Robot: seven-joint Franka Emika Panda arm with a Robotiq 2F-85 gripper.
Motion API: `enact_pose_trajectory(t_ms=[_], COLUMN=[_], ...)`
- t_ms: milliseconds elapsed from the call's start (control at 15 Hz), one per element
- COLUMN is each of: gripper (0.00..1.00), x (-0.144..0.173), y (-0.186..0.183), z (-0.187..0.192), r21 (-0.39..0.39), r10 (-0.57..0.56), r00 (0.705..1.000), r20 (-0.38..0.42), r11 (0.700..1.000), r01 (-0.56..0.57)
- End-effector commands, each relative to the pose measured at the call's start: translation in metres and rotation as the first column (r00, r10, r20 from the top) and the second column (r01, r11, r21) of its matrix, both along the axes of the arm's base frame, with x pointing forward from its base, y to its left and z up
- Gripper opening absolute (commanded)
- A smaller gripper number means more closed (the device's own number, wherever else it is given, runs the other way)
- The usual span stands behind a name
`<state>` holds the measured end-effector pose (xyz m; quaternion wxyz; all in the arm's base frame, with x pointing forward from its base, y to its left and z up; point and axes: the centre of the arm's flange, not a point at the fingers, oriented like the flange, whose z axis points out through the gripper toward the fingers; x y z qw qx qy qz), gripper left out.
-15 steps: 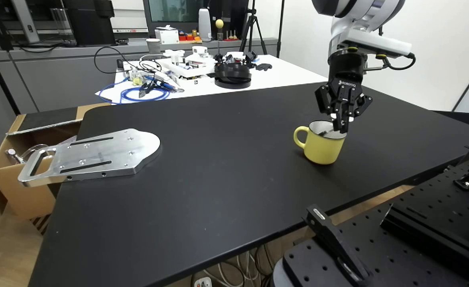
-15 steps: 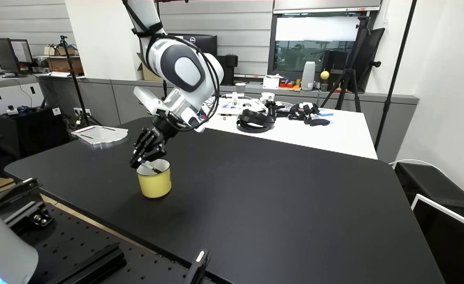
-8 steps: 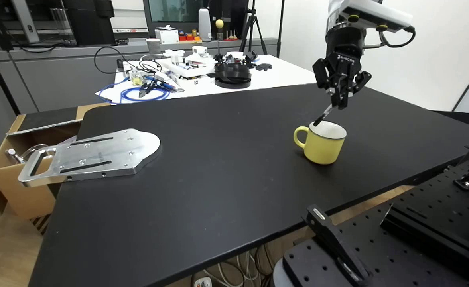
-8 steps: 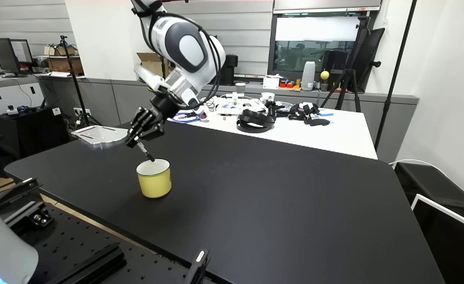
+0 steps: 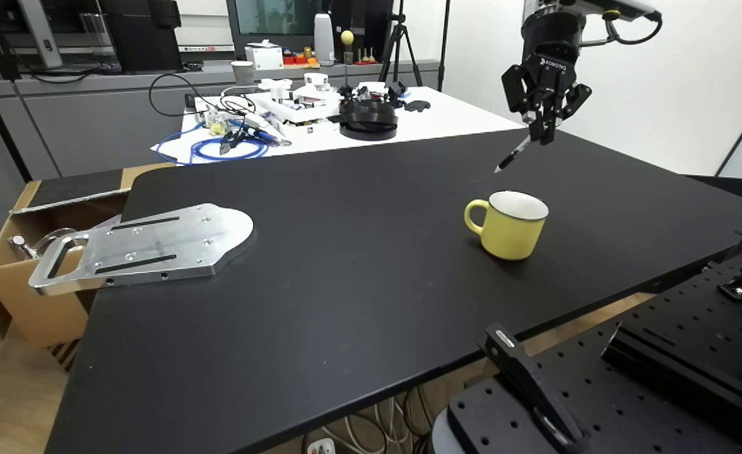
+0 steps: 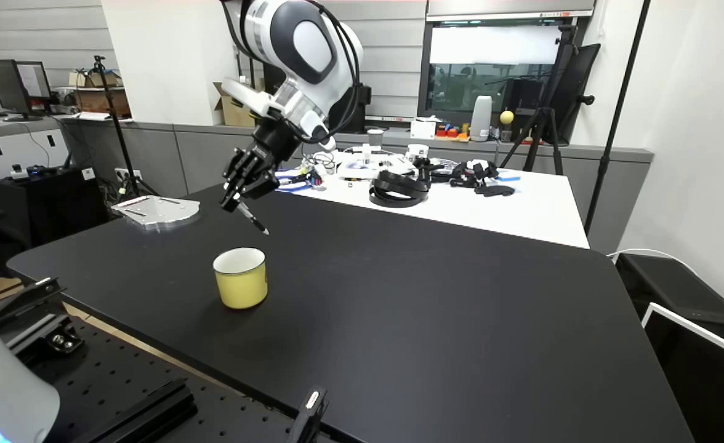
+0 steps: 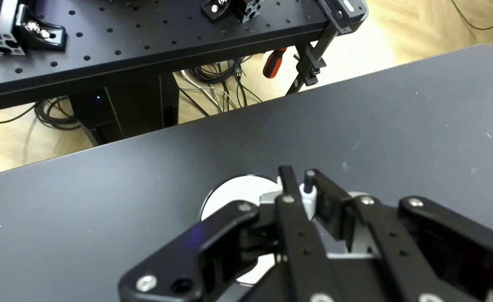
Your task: Pick the pen from the cup and put it on the table
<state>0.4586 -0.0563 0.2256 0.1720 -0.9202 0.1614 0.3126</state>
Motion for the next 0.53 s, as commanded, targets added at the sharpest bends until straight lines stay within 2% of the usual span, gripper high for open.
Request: enact_pose_trajectory(t_ms=[0,267,467], gripper=[0.03,0.03,0.03], x=[0.013,0.016,0.02], y=[-0.019,-0.041,-0.07], z=[0.019,0.028,0.021], r21=[-0.012,-0.096,-0.199], r10=[-0.004,0.01,0.034], r00=[1.0,0.996,0.985], r20=[0.018,0.089,0.172], r11=[1.0,0.995,0.98], r01=[0.004,-0.002,0.0])
